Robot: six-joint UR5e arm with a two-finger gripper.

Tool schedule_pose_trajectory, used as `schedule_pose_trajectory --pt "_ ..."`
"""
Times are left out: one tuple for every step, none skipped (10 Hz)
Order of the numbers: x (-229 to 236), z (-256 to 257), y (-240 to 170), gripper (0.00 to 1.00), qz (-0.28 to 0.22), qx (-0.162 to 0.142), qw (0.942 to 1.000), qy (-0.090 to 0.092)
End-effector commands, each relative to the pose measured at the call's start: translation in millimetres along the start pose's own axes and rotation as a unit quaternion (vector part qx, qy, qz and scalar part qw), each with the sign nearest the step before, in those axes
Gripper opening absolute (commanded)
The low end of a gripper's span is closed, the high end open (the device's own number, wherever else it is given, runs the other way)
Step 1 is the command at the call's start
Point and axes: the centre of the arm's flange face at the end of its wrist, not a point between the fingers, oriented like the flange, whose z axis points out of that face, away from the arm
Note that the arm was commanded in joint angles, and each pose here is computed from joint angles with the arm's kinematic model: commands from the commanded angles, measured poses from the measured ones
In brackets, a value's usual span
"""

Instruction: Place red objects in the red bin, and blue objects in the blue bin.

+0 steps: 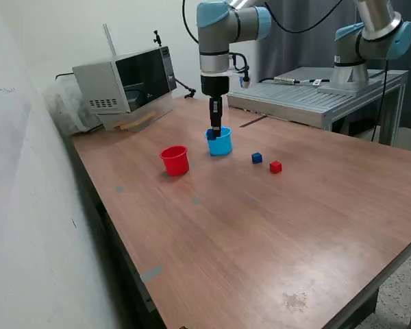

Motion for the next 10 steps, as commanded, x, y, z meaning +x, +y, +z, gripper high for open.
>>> schedule_pose_trajectory --pt "-80 15 43 0.0 0.042 0.004 0.9984 -0.036" --pt "-101 17 52 0.0 0.057 0.006 0.9974 -0.042" --pt "-120 21 62 0.0 0.067 0.009 0.9966 -0.047" --pt "-139 23 69 0.0 0.074 0.013 0.9959 -0.05" --pt "-159 24 71 0.0 0.088 0.017 0.9945 -0.054" --pt "-179 23 69 0.0 0.097 0.018 0.9928 -0.068" --pt "-184 17 64 0.0 0.096 0.015 0.9927 -0.072" --pt "-185 10 58 0.0 0.087 0.014 0.9936 -0.071" --pt "-182 7 55 0.0 0.083 0.013 0.9938 -0.072" --pt "-182 7 54 0.0 0.081 0.02 0.9936 -0.076"
